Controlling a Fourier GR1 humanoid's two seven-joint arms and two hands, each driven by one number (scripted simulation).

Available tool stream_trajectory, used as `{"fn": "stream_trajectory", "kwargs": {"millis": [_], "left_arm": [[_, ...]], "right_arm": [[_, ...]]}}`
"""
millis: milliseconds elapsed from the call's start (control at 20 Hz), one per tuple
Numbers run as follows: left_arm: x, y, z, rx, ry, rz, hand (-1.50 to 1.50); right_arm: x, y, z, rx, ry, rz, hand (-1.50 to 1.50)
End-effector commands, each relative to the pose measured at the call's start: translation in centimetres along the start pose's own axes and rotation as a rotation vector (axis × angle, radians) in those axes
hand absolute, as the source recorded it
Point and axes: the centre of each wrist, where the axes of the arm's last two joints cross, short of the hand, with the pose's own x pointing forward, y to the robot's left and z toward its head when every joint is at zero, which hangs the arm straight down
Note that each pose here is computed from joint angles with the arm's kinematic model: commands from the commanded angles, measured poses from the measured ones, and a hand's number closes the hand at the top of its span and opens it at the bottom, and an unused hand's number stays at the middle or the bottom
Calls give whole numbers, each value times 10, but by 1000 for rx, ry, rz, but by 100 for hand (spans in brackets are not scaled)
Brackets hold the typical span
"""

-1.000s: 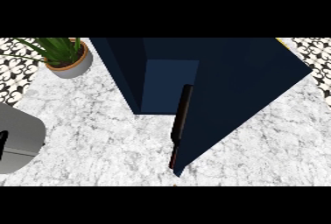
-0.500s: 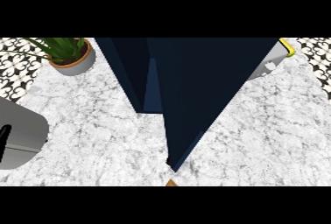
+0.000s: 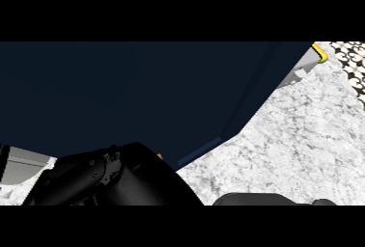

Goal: Pick up the wine, place it into the cabinet and close the cabinet

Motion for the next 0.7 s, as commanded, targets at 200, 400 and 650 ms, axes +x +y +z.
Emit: {"fn": "stream_trajectory", "kwargs": {"millis": [200,400,650], "left_arm": [[2,-3,-8,-1,-3,20,-150],[0,10,-4,8,-20,-21,-150],[-8,14,-16,24,-27,-29,-150]], "right_arm": [[12,-23,-83,-100,-53,172,150],[16,-44,-101,-137,-40,197,150],[-13,-69,-122,-156,10,175,150]]}}
